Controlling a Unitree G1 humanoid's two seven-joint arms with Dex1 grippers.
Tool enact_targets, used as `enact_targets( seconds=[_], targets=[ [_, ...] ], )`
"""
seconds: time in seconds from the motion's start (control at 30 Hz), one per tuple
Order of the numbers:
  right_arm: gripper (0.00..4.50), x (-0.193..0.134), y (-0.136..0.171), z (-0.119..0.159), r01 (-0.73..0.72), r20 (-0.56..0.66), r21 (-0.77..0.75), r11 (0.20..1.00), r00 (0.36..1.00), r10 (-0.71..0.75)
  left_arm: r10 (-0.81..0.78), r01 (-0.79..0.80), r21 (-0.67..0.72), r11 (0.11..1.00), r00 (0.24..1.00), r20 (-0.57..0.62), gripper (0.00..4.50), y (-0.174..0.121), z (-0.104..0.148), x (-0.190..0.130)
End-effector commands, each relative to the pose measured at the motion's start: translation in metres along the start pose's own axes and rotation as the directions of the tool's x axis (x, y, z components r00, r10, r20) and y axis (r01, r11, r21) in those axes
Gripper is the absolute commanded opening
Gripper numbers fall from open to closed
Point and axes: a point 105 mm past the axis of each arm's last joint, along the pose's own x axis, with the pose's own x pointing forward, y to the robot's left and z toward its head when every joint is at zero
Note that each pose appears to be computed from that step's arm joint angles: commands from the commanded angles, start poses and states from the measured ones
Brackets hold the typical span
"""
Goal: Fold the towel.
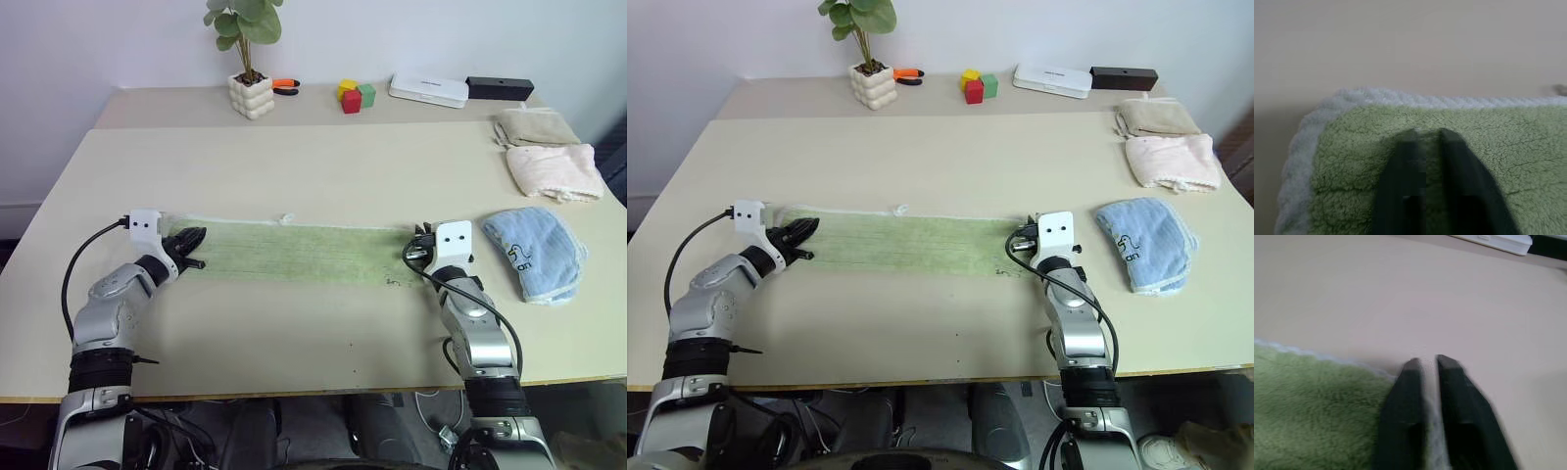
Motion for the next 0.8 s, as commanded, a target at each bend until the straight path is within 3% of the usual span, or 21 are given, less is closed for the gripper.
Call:
enact_targets(
  seconds=[0.03, 0.17, 0.27, 0.37, 0.5, 0.67, 0.8],
  targets=[
    [2.35, -0.001, -0.003, 0.032, -0.051, 0.086, 0.035, 0.998, 0.995, 0.047, -0.062, 0.063, -0.007, 0.998, 0.997, 0.055, 2.37, -0.004, 0.017, -0.011],
    [4.36, -0.017, -0.023, 0.055, -0.052, 0.127, 0.199, 0.979, 0.992, 0.027, -0.122, 0.120, 0.024, 0.992, 0.991, 0.061, 4.44, -0.014, 0.019, -0.022],
    [4.45, -0.034, -0.028, 0.066, -0.106, 0.141, 0.298, 0.949, 0.988, 0.066, -0.174, 0.172, 0.036, 0.984, 0.983, 0.065, 4.48, -0.019, 0.024, -0.029],
    [4.45, -0.061, -0.027, 0.072, -0.171, 0.143, 0.370, 0.913, 0.982, 0.126, -0.273, 0.266, 0.087, 0.960, 0.959, 0.080, 4.48, -0.028, 0.045, -0.030],
    [4.45, -0.092, -0.006, 0.055, -0.231, 0.043, 0.425, 0.875, 0.971, 0.236, -0.385, 0.381, 0.115, 0.917, 0.923, 0.013, 4.48, -0.039, 0.058, -0.028],
    [4.45, -0.128, 0.009, 0.026, -0.146, -0.109, 0.502, 0.852, 0.967, 0.230, -0.488, 0.444, 0.449, 0.776, 0.873, -0.020, 4.48, -0.054, 0.073, -0.032],
    [4.45, -0.137, 0.019, 0.011, -0.072, -0.164, 0.560, 0.826, 0.967, 0.195, -0.578, 0.555, 0.354, 0.753, 0.814, -0.048, 4.48, -0.059, 0.070, -0.040]
  ],
)
